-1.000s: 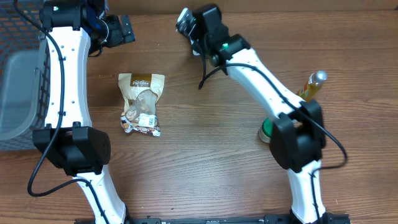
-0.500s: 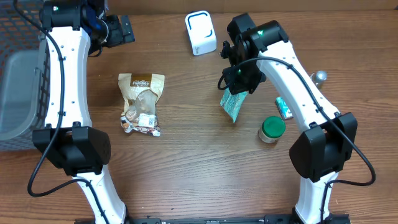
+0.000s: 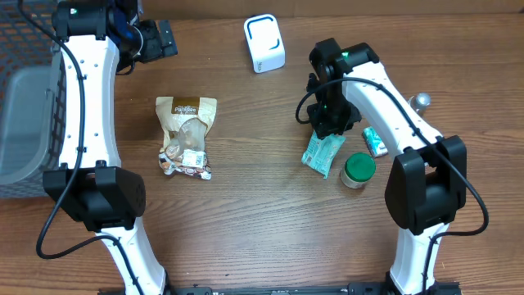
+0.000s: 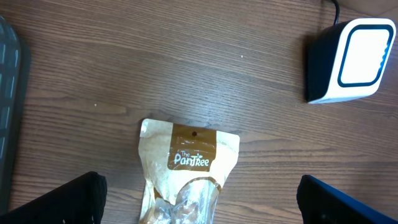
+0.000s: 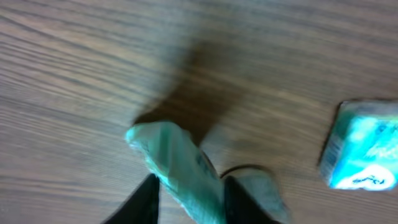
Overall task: Scan the item barcode
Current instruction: 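Move the right gripper left over the Pantree bag and grasp it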
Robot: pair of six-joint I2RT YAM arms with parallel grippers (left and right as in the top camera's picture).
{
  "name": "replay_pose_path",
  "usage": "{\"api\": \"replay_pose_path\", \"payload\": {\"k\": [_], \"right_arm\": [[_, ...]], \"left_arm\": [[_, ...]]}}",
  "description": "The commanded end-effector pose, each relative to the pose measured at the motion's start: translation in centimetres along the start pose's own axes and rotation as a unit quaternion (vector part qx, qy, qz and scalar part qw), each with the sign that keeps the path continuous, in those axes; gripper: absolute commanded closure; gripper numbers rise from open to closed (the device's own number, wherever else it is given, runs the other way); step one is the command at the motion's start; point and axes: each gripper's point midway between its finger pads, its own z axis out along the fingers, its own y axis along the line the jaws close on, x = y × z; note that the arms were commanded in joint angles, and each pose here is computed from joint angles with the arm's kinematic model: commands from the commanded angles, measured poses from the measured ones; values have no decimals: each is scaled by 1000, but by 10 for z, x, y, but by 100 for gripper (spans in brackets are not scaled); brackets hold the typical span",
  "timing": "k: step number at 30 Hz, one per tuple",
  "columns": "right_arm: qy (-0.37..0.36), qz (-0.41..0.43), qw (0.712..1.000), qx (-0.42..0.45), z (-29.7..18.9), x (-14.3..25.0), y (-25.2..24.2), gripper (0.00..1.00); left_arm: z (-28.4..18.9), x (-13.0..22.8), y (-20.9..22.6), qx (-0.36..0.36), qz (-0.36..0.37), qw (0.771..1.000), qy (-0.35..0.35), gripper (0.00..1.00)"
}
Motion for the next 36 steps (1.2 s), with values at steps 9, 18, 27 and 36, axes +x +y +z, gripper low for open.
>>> {"api": "replay_pose_path", "payload": {"k": [9,18,27,36], "right_arm": [[-73,174,977,-103,-6,-44,21,9],[-96,57,971,-211,-18,-51,138,0],[-112,-30,968,-223,-19,-29,232,0],[-92,-3,974,-207,4,-17,235,20]], "left_arm": [[-13,-6,-3,3,1,1000,-18,0],[-13,-6,-3,3,1,1000,-18,0],[-13,-6,-3,3,1,1000,-18,0],[-14,-12,-5,8,0,1000,-30,0]]}}
